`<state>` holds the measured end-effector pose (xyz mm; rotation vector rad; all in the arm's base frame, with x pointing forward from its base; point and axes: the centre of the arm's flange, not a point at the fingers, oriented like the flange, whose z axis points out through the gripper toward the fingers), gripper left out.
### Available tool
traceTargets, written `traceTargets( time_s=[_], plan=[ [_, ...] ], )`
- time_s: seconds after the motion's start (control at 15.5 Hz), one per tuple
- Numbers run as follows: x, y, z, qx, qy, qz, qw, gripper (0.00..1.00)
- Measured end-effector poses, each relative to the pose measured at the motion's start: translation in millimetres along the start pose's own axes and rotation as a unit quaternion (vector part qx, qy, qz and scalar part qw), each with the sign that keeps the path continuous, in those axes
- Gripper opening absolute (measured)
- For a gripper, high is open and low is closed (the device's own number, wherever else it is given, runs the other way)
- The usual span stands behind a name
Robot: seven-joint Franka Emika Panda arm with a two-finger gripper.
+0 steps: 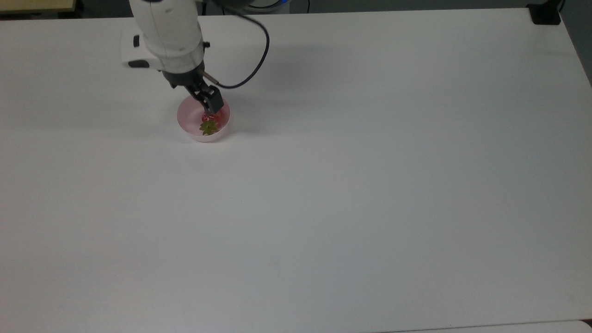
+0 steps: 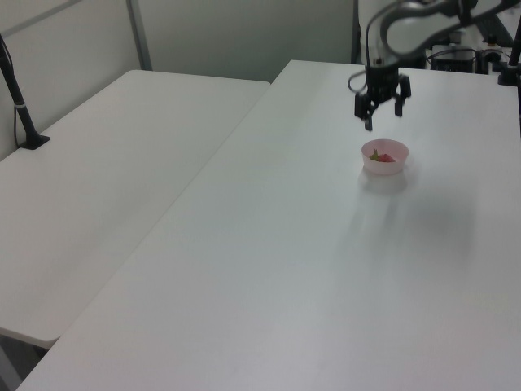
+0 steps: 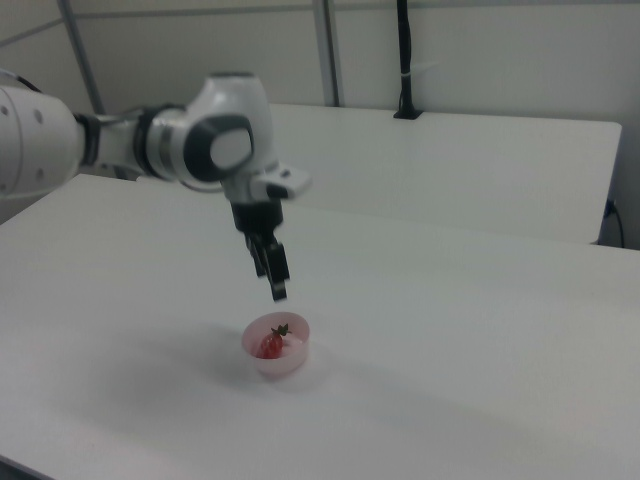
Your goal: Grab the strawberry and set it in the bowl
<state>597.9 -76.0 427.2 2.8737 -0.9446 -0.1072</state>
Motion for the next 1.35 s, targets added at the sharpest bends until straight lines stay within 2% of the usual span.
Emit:
traceTargets(
  time_s=[0.26, 0.45, 0.64, 0.77, 0.9, 1.09, 1.22, 1.35],
  plan=[
    [-16, 3, -94, 0.011, 0.023, 0.002, 0.9997, 1.00],
    [-40, 10, -150, 0.022, 0.046, -0.003, 0.9987, 1.00],
    [-69, 6, -185, 0.030, 0.064, -0.019, 0.9973, 1.00],
    [-78, 2, -193, 0.033, 0.071, -0.049, 0.9957, 1.00],
    [-78, 1, -192, 0.027, 0.072, -0.115, 0.9904, 1.00],
    [-73, 8, -190, 0.018, 0.073, -0.226, 0.9713, 1.00],
    [-68, 15, -189, 0.016, 0.072, -0.258, 0.9633, 1.00],
    [-67, 18, -189, 0.019, 0.071, -0.269, 0.9602, 1.00]
  ],
)
